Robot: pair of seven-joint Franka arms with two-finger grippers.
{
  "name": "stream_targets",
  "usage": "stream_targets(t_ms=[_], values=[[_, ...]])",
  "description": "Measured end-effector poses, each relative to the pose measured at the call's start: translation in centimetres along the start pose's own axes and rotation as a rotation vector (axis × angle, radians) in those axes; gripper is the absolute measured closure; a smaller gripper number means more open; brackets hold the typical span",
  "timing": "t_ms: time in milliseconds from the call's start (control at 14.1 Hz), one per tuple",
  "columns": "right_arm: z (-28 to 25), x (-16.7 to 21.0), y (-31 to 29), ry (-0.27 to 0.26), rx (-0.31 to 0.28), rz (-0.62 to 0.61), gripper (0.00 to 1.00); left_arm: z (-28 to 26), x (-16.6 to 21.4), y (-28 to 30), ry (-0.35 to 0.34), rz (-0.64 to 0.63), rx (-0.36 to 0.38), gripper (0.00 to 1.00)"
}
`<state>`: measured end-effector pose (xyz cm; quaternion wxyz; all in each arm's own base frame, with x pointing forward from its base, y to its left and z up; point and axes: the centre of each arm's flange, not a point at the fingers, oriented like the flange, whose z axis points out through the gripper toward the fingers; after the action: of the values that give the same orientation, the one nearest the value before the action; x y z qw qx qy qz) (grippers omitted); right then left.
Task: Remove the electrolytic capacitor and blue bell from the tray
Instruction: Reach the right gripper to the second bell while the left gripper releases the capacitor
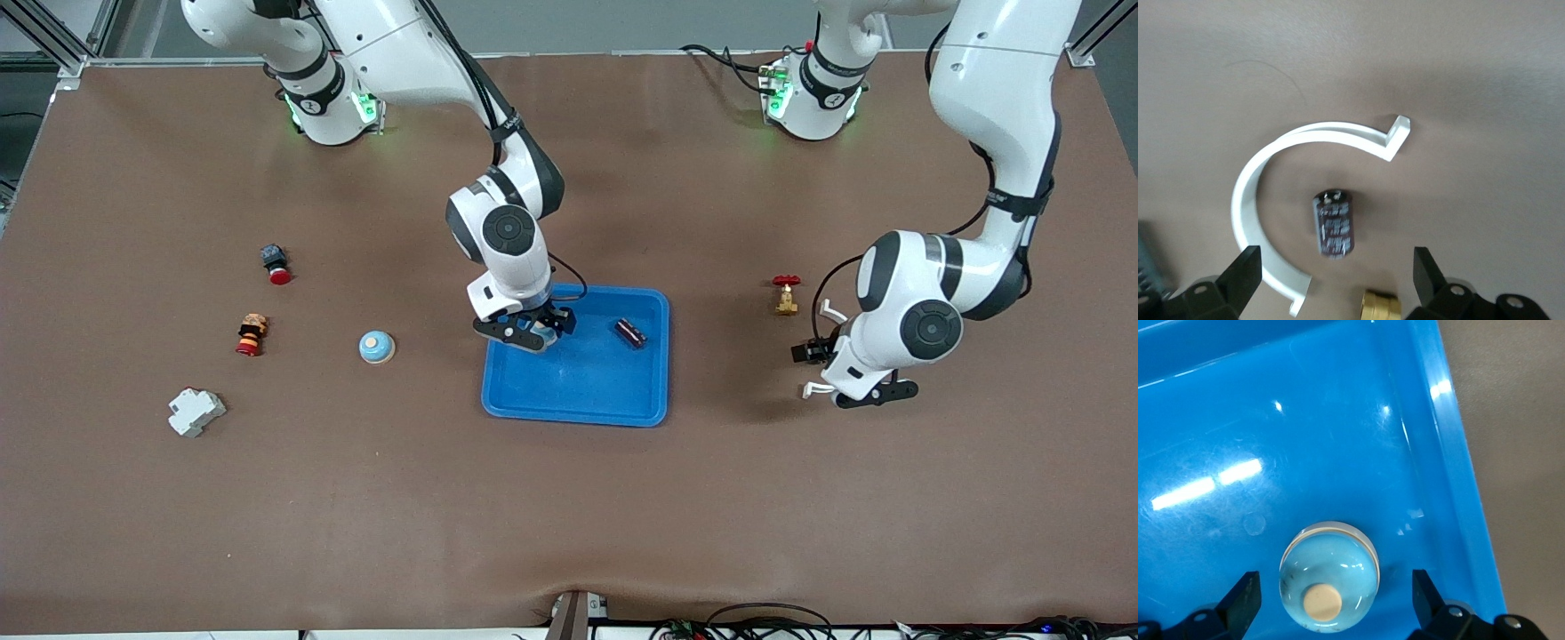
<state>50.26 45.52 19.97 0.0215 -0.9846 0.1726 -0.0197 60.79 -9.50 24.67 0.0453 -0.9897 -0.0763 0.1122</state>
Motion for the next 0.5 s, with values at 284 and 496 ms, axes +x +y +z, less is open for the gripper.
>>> stream_targets(t_ms=[284,496], values=[[1.1,-0.8,-0.4,0.011,0.006,0.005,0.00,-5.7,0.6,1.0,-0.021,-0.043,0.001,0.00],[1.8,-1.6,-0.7,0.014,0.000,-0.006,0.05,-8.9,0.2,3.5,-0.016,-0.114,-0.027,0.00]])
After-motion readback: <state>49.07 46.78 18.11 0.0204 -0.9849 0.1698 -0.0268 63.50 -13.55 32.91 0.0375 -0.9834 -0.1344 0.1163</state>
